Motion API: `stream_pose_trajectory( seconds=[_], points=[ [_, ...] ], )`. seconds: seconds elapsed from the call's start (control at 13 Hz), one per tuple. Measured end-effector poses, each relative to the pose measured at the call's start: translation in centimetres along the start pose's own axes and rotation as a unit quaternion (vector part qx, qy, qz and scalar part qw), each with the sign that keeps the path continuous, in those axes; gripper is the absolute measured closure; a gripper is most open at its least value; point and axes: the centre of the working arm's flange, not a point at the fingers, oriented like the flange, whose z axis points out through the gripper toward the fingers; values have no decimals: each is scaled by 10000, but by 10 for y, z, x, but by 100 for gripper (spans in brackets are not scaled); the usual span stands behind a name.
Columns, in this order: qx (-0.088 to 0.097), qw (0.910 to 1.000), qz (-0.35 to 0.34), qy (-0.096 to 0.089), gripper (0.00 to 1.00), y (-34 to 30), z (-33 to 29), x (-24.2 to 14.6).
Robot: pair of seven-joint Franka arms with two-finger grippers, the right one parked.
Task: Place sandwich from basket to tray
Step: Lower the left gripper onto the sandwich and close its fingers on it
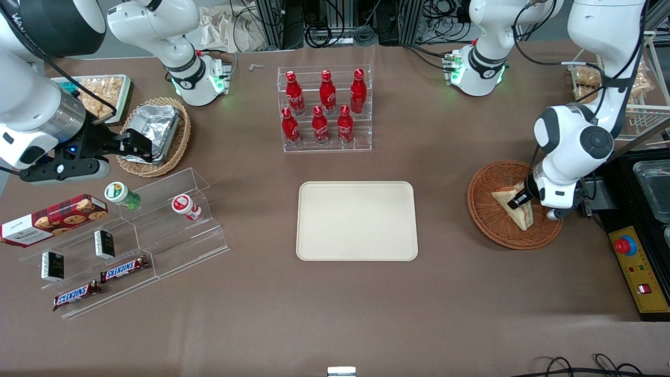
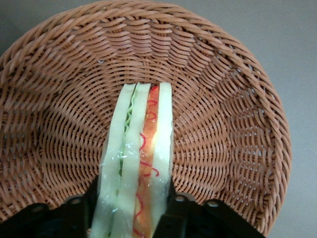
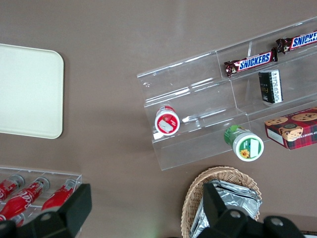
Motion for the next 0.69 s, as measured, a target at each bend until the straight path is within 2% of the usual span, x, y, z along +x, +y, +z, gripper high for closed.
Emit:
stream_pose_trajectory(
  seconds=[0.08, 0.15, 0.54, 0.69],
  points=[
    [-3, 10000, 4, 4, 61, 0, 0, 0],
    [-4, 10000, 6, 4, 64, 1, -1, 0],
    [-68, 9999, 104, 82, 71, 9, -17, -3],
    [-33, 9998, 204, 22, 81, 19, -47, -3]
  ],
)
